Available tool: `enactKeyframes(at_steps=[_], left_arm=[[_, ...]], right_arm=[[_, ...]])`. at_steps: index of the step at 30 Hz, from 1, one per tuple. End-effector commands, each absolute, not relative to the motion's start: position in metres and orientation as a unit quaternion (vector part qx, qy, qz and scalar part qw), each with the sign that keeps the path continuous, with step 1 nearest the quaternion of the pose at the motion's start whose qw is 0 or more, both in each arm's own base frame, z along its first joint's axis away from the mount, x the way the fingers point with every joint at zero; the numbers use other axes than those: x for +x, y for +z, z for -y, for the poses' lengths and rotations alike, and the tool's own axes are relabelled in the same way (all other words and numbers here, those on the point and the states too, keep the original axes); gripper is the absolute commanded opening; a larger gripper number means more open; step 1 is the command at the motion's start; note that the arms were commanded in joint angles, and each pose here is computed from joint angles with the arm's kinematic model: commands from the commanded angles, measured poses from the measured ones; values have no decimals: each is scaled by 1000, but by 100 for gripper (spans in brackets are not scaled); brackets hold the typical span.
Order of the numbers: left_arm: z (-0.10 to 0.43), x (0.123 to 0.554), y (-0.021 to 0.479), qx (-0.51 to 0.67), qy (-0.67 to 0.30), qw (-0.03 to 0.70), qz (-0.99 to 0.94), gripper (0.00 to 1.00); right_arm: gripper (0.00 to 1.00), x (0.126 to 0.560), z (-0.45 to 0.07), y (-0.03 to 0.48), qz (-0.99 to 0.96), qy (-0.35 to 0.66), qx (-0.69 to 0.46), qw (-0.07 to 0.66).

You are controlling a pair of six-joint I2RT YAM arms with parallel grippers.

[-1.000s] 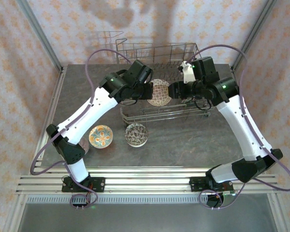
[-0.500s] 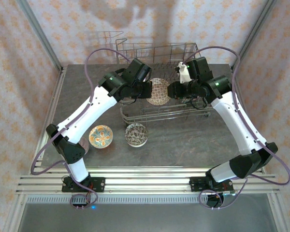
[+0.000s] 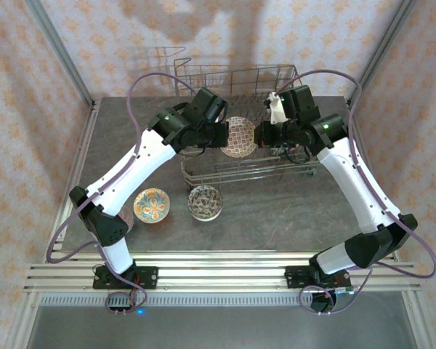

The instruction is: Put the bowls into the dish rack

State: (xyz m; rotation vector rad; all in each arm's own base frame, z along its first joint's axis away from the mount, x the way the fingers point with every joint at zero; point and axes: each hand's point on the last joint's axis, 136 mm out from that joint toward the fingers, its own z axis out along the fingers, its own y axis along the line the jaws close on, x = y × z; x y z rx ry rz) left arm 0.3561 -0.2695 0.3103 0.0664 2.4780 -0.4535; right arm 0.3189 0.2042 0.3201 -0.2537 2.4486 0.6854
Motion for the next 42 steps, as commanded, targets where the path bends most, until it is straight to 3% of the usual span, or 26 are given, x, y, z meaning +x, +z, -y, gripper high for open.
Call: enactKeyframes(at_steps=[1,12,16,26,33,42], left_arm=[[278,365,329,18,-210,332,-919,10],[273,367,343,15,-211,357,-910,46],[262,368,353,9,-204,373,-905,54],[182,361,350,-52,-156,391,-906,59],[127,345,293,-101,-140,336,-926,59],[101,331,242,-123,-138,287,-940,59]], right_arm=[[0,325,-198,319,-922,238,-73,296],[0,335,-184,323,-924,205,-18,321],[0,343,-178,327,-921,192,6,337],[0,376,-128,328,-921,42,97,376],[0,390,-91,328,-901,-120,129,397],[0,412,-71,319,-870,-260,137,397]])
